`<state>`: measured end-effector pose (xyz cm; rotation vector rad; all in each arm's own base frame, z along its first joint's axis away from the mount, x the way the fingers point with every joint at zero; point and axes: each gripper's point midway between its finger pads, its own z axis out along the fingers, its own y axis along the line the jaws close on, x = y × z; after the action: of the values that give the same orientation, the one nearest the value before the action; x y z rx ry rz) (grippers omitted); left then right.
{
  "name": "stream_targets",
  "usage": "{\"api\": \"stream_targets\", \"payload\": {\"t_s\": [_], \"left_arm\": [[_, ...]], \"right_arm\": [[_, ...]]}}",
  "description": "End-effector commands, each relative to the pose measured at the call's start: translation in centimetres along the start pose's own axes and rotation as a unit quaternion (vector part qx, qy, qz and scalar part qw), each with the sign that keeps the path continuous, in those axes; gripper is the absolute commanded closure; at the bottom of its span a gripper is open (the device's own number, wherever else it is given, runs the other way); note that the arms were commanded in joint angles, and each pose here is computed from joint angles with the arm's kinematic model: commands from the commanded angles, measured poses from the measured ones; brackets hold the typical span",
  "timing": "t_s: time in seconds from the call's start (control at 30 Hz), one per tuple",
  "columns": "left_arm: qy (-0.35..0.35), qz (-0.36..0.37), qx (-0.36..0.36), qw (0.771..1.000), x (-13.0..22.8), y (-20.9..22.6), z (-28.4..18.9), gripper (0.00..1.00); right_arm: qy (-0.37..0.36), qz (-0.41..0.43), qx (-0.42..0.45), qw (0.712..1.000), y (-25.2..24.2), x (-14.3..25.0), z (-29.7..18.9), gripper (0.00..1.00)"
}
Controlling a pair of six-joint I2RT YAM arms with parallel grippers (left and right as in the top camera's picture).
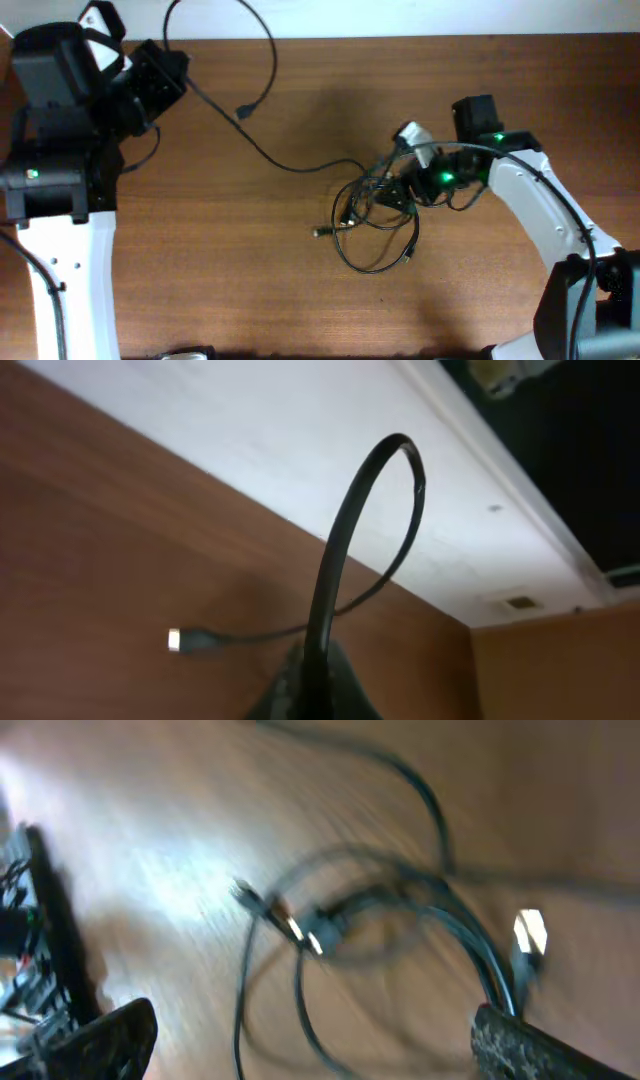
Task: Untangle cables
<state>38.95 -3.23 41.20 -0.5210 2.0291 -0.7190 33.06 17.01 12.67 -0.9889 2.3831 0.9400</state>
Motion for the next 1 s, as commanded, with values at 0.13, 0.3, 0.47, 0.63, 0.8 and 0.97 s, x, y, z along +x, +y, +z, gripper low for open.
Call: {"api": "stream_targets", "payload": {"t_s": [0.13,0.3,0.47,0.63,0.8,0.97], "left_arm": [[0.032,-0.009,0.085,0.996,1.3,-4.1,-0.6,1.00],[0.050,-0.006,0.134,0.990,1.7,-5.9,-1.2,1.00],[0.057,-0.024,0.151,0.987,1.7,-6.7,-1.5,1.00],[0.066,-0.019,0.170,0.983,1.9,-7.4,-1.7,1.00],[0.067,-0.029,0.170,0.983,1.9,-7.4,-1.7,1.00],[0.064,-0.028,0.168,0.983,1.8,-7.3,-1.8,1.00]], "right_arm": [[-0.033,-0.190,0.034,0.981,1.3,-4.6,2.8,0.02],[-0.034,-0.225,0.082,0.970,-0.3,-5.9,4.5,0.00],[-0.033,-0.224,0.077,0.971,-2.4,-5.5,7.3,0.00],[-0.041,-0.238,0.070,0.968,-2.8,-5.8,9.4,0.01],[-0.046,-0.253,0.070,0.964,-2.7,-6.2,10.5,0.22],[-0.044,-0.227,0.076,0.970,-3.7,-5.8,9.9,0.96]]}}
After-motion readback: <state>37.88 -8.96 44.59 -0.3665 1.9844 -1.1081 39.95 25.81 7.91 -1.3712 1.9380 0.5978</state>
